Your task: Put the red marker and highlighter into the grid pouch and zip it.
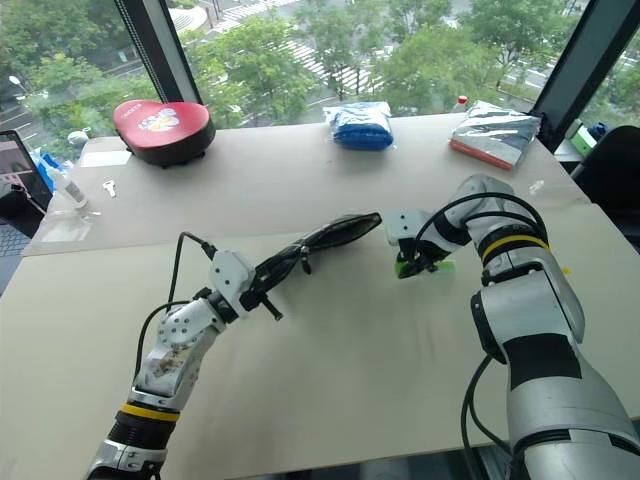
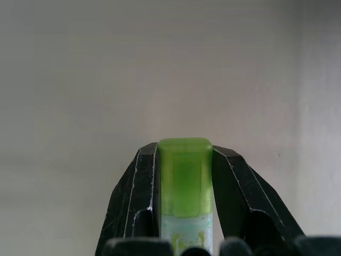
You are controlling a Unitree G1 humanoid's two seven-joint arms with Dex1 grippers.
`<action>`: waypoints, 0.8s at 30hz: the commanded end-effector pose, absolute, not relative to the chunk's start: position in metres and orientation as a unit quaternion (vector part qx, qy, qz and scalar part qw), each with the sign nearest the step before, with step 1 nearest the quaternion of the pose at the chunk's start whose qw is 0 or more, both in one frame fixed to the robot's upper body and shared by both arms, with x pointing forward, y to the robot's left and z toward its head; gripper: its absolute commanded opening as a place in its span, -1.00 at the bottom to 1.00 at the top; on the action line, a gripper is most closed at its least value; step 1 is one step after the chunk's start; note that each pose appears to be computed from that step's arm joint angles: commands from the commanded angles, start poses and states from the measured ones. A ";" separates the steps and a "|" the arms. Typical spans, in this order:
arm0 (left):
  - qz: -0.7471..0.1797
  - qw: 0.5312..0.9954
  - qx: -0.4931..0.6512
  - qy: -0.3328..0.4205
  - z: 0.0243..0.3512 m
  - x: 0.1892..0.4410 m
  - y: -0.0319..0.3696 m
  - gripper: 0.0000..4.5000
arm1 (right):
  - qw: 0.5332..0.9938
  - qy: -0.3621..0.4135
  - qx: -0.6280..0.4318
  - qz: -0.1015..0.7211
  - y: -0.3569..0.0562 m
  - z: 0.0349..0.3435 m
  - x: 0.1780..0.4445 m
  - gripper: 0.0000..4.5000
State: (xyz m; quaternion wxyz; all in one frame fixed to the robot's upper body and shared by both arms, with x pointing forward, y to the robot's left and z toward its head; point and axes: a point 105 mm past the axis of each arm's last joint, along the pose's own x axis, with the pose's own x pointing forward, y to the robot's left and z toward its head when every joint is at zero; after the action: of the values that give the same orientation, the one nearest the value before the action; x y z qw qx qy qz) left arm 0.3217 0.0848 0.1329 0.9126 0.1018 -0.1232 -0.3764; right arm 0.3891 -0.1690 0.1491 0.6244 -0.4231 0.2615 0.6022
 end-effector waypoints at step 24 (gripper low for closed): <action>-0.421 0.891 0.094 -0.146 0.143 0.325 0.065 -1.00 | 0.741 0.193 -0.246 0.595 -0.123 0.138 0.365 0.61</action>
State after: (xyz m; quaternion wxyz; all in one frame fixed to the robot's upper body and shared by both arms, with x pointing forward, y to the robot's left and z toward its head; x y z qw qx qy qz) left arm 0.3258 0.0664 0.1320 0.8945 0.0945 -0.1204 -0.4201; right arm 0.3653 -0.1203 0.1188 0.7324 -0.2566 0.2153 0.5928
